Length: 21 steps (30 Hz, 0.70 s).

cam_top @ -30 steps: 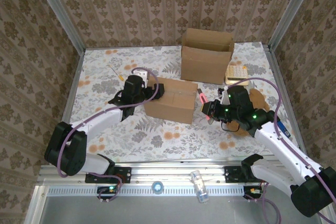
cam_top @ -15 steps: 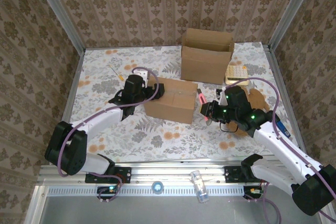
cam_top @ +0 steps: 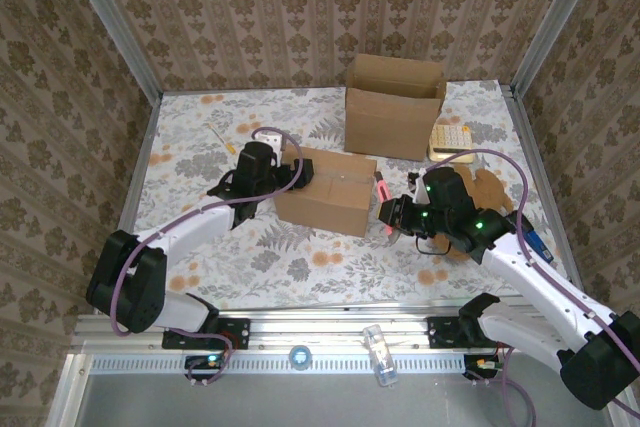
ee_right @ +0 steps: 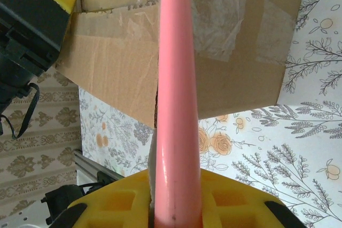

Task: Unpack the express box

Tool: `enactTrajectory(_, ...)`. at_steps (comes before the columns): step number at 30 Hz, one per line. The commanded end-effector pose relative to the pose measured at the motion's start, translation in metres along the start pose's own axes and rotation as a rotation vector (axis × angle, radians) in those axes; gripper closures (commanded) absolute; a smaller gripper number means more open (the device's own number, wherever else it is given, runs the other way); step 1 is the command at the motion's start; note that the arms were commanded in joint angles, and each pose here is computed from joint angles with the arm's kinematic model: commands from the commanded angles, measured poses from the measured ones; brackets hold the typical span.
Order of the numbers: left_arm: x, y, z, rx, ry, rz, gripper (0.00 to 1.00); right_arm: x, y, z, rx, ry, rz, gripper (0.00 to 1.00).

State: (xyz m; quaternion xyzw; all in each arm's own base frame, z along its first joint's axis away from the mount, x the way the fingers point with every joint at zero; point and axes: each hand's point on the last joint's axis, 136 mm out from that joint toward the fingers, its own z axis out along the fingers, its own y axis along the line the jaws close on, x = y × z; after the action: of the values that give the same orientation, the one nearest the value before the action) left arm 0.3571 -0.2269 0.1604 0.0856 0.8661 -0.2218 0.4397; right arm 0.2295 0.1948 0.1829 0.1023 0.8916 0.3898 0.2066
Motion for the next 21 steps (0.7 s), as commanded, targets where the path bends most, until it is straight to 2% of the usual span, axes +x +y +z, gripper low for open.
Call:
enactTrajectory(1, 0.075, 0.028, 0.007, -0.102, 0.258, 0.024, 0.1, 0.029, -0.006, 0.001, 0.006, 0.109, 0.018, 1.0)
enactTrajectory(21, 0.075, 0.027, 0.009, -0.102, 0.262, 0.024, 0.1, 0.055, -0.003, 0.005, -0.007, 0.157, 0.023, 1.0)
